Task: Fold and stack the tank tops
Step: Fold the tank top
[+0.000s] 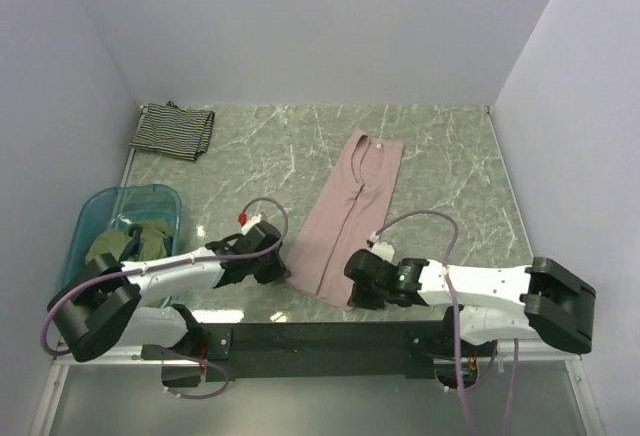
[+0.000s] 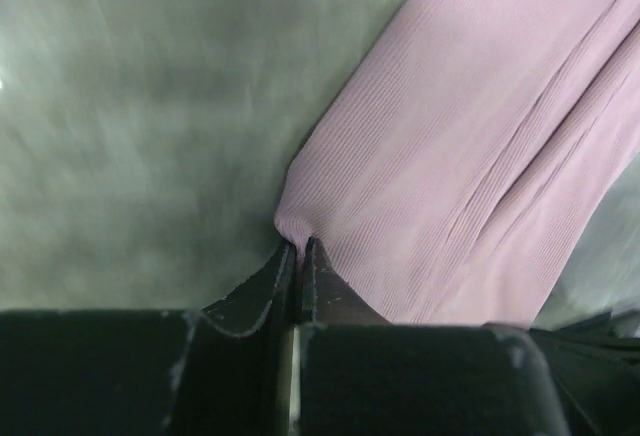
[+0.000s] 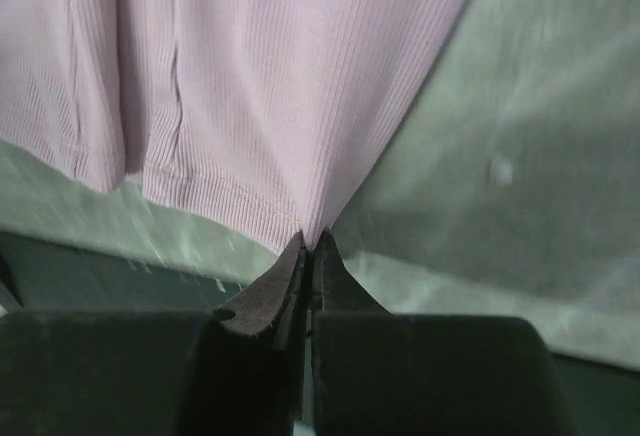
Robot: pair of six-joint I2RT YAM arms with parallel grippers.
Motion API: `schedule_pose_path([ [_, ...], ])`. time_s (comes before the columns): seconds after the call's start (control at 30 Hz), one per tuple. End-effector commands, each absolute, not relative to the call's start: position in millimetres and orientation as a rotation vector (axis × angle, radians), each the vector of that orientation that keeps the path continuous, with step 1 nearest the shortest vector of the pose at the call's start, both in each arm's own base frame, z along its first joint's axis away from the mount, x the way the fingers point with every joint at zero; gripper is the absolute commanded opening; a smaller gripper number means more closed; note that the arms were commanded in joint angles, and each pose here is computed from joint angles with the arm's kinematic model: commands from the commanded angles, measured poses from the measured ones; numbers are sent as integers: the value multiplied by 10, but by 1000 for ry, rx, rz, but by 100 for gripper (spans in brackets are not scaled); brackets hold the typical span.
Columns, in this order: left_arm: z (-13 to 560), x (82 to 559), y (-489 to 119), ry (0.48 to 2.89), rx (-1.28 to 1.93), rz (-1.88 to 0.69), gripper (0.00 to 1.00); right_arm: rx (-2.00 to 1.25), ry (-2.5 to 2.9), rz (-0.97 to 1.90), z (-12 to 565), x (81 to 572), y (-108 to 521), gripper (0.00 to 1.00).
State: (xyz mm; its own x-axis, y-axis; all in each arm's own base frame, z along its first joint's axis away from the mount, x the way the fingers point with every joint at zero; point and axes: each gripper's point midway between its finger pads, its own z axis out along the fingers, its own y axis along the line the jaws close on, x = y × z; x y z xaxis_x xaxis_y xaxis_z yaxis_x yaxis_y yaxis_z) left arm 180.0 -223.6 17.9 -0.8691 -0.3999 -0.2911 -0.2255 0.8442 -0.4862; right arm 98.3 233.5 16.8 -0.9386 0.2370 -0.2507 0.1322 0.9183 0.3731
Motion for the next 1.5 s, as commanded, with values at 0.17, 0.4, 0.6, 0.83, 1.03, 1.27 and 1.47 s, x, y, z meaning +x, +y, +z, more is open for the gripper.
schedule_pose_path([
  [0.17,-185,826,-1887,2904,-474,-250,1,145,2904,505,268,344,2200,0],
  [0.4,174,1008,-2061,2815,-388,-286,1,236,2848,530,396,524,2143,0],
  [0.6,553,1751,-2295,2714,-397,-386,1,313,2733,524,653,1093,2094,0],
  [0.83,736,2341,-2860,2683,-267,-489,1,379,2626,506,871,1730,1957,0],
  [1.03,759,2790,-3182,2657,-254,-517,1,435,2596,474,857,2118,1878,0],
  [1.27,796,3223,-3264,2633,-281,-526,1,508,2556,445,830,2482,1683,0],
  [1.47,814,3501,-3300,2633,-286,-529,1,544,2531,445,849,2711,1572,0],
])
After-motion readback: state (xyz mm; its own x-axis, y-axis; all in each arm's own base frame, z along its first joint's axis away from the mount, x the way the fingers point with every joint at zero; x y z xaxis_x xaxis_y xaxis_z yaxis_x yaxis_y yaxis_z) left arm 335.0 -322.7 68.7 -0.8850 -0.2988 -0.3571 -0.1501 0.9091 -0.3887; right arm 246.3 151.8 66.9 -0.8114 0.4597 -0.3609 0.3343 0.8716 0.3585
